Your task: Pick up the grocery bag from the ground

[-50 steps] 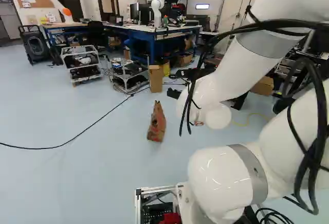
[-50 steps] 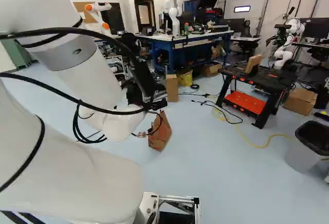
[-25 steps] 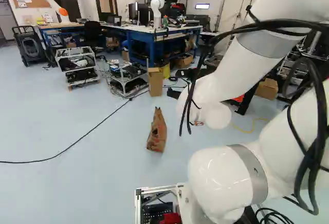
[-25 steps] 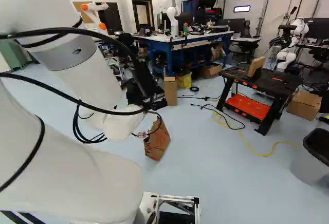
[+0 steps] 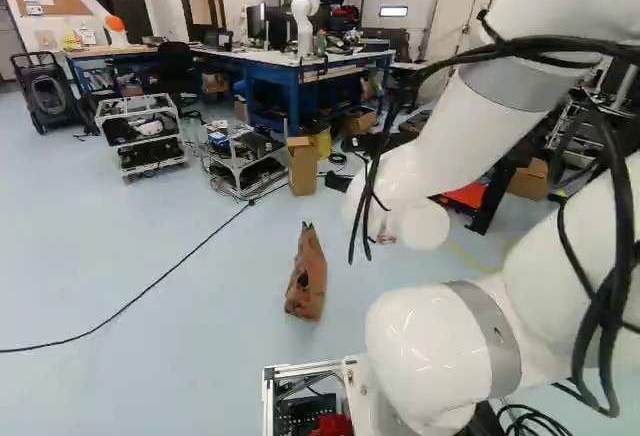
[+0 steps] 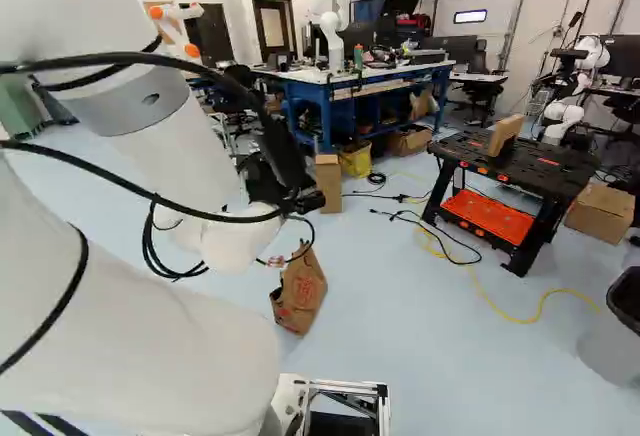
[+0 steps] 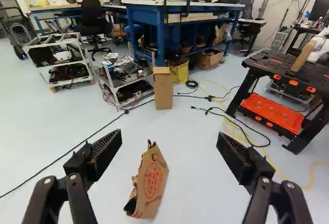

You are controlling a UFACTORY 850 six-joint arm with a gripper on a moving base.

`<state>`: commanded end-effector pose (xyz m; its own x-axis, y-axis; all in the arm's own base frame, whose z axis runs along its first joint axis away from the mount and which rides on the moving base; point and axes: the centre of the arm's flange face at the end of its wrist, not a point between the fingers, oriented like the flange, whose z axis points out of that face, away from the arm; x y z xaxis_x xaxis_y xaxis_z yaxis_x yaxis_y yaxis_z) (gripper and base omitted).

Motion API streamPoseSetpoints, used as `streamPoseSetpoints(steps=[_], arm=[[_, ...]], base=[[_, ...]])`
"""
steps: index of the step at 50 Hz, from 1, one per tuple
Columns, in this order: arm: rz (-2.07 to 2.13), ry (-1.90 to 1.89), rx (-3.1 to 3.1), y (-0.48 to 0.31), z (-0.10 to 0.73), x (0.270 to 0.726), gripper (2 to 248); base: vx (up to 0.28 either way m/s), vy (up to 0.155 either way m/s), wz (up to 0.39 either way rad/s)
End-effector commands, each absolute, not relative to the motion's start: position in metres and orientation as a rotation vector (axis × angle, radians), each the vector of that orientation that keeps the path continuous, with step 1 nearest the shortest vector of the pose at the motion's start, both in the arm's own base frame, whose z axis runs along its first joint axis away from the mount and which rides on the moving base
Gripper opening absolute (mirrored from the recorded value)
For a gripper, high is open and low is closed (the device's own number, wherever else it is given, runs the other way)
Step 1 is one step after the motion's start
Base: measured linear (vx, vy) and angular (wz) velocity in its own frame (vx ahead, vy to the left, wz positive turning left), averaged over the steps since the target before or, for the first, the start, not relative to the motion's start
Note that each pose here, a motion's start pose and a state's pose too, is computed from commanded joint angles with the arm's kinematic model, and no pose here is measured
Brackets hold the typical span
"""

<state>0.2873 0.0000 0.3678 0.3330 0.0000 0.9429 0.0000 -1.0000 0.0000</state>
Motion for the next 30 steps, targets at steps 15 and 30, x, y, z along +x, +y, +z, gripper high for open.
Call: streamPoseSetpoints(steps=[15, 30], arm=[[1.782, 0.0, 2.588, 0.0, 0.366, 0.32, 247], [1.727, 0.0, 2.625, 0.0, 0.353, 0.355, 247]], base=[[0.015, 0.001, 0.002], [0.0, 0.0, 0.0]])
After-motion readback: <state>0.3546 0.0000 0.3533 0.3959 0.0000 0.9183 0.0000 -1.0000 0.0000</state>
